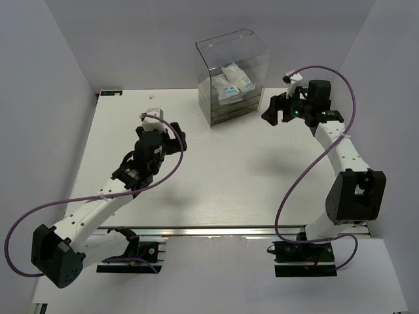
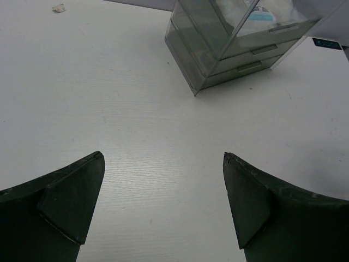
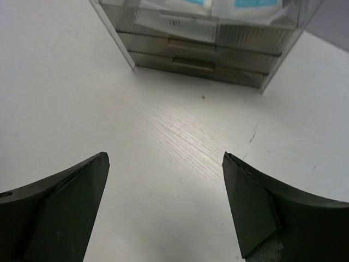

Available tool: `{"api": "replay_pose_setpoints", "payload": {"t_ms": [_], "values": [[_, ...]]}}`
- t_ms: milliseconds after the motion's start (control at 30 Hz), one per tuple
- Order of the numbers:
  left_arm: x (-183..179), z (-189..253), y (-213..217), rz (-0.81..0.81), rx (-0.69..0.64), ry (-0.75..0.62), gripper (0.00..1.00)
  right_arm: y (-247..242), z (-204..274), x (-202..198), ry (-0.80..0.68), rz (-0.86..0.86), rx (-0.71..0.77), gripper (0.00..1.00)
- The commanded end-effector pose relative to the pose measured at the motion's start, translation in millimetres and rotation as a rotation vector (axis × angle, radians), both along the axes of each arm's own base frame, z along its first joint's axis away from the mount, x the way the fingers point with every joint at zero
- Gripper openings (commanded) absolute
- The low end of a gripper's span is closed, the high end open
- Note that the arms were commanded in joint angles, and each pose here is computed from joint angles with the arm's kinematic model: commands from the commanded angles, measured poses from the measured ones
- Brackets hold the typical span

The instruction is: Organize the makeup

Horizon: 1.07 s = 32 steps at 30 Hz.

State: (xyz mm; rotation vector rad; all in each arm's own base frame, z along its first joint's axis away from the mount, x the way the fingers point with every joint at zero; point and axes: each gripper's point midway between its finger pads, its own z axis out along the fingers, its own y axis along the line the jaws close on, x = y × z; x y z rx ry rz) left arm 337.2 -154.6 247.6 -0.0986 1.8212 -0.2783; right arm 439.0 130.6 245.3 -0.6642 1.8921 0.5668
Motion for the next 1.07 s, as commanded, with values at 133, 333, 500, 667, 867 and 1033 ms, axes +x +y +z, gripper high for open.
{"api": "replay_pose_setpoints", "payload": {"t_ms": [133, 333, 500, 667, 867, 1033], "values": [[-18, 25, 1, -0.037, -0.114, -0.066, 0.98, -20, 13, -20, 0.036, -0.127, -0.003, 0.89], [-28, 28, 2, -0.054, -0.155, -0.067, 0.98, -30, 7, -33, 0.022, -0.180, -0.023, 0.89], [-35, 27, 4, -0.057, -0.177, -0.063, 0.98, -37, 0, -47, 0.026, -0.220, -0.030, 0.89], [-42, 27, 7, -0.055, -0.205, -0.060, 0.98, -40, -11, -61, -0.001, -0.233, -0.034, 0.89], [-51, 23, 12, -0.052, -0.230, -0.056, 0.98, -40, -15, -76, 0.008, -0.227, -0.030, 0.89], [-55, 21, 14, -0.047, -0.239, -0.057, 0.98, -43, -21, -82, 0.020, -0.243, -0.037, 0.89]]}}
